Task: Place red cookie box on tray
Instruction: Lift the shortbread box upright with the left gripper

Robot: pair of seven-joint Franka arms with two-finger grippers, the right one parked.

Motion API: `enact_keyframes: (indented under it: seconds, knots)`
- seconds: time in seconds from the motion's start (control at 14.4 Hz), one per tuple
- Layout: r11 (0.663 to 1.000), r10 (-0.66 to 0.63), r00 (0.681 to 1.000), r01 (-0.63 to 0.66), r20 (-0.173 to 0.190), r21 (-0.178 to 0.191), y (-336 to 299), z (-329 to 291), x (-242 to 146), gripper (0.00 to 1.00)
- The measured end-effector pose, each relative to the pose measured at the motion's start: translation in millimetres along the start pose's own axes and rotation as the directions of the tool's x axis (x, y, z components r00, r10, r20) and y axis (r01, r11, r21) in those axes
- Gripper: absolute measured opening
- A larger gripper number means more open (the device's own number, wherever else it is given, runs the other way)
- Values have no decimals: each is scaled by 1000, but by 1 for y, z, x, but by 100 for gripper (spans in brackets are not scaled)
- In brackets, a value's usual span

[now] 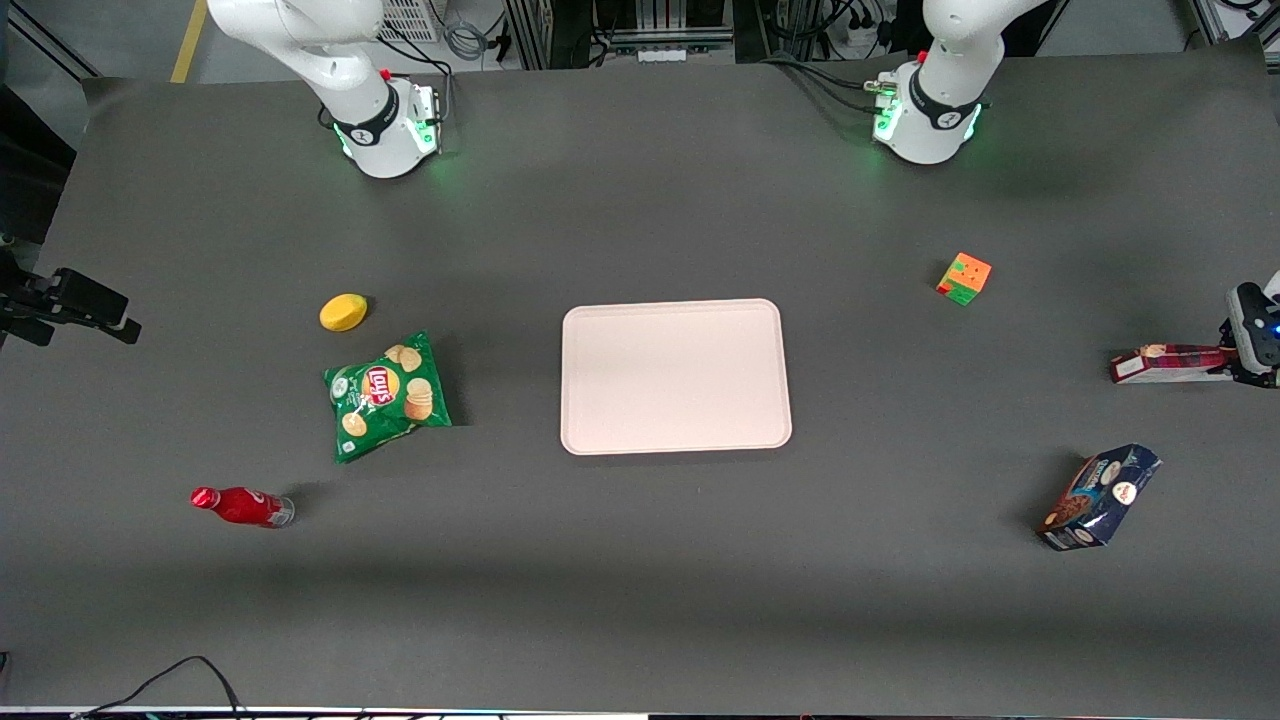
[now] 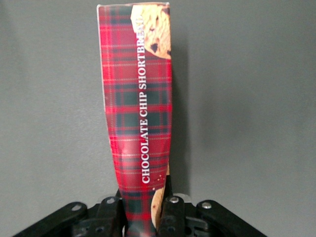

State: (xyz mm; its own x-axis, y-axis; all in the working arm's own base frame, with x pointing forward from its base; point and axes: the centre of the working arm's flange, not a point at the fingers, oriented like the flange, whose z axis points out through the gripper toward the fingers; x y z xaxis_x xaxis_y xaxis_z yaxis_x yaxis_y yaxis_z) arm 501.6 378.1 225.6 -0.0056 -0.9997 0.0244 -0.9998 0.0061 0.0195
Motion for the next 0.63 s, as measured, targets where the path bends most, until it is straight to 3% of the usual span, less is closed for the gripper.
enact_keyframes:
  seconds: [0.35, 0.63]
  knots:
    - [996, -59, 998, 57, 28, 65, -21, -31, -9, 26]
    - [988, -106, 994, 102, 34, 119, -45, -102, -3, 26]
